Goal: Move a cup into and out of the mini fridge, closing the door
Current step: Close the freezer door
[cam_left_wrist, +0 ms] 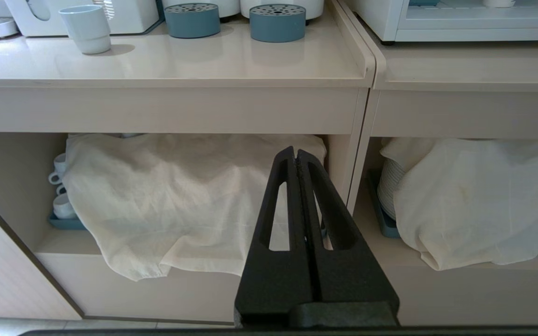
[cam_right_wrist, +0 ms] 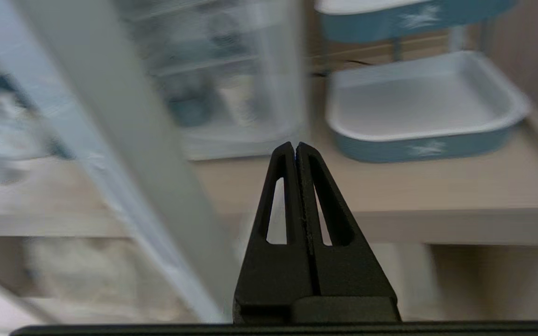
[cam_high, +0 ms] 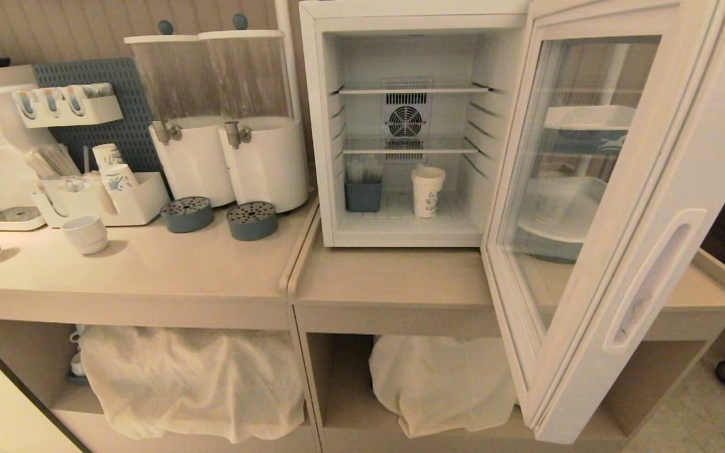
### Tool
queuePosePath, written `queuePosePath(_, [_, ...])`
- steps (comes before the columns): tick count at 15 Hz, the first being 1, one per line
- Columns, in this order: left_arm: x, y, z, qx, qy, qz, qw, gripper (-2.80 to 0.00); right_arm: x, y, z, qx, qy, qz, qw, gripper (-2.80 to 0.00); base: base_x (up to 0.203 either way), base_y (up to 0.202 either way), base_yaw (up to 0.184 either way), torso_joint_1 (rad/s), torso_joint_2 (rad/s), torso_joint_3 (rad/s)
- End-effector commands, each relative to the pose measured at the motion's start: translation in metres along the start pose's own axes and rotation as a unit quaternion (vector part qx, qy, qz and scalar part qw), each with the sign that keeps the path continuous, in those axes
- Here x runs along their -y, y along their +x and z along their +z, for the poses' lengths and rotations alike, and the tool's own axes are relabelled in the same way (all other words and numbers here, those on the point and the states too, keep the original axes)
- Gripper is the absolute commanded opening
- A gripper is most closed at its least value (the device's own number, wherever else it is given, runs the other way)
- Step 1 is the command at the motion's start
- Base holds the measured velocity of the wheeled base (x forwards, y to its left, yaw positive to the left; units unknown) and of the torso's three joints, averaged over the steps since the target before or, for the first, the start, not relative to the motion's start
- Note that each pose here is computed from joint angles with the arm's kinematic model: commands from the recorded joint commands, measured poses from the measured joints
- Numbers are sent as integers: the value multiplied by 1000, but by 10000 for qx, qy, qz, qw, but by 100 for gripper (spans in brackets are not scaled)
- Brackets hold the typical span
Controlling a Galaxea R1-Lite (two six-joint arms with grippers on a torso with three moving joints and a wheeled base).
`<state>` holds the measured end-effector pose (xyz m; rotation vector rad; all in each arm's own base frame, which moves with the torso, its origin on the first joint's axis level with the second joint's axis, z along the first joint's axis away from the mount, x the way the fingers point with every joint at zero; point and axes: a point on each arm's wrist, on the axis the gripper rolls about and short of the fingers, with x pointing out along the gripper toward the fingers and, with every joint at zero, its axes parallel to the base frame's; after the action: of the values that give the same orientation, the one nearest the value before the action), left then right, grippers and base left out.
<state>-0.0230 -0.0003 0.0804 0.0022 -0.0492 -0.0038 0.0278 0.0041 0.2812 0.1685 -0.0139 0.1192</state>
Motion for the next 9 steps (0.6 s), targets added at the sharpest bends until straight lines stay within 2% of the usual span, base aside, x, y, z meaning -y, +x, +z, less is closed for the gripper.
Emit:
queuePosePath(1, [0,1,-5,-92,-2,4,10000,-280,5,-2,-15,3,-268,-503,9984,-280,0,0,0,0,0,0])
queuePosePath(3, [0,1,-5,-92,-12,4,10000,-280,8,-2,-29,-138,-428,-674,9967,-280,0,0,0,0,0,0])
queuePosePath(4, [0,1,-5,-91,-18,-2,10000,-280,9,0,-42,-385,-409,-573,9968,-280,0,0,0,0,0,0])
queuePosePath(6, [0,1,-5,-92,-25,4,10000,-280,8,-1,-56,-746,-353,201,9964,-280,0,0,0,0,0,0])
queuePosePath(9, [0,1,-5,-83,-25,2,10000,-280,5,-1,-69,-1110,-269,1242,9857,-280,0,0,0,0,0,0])
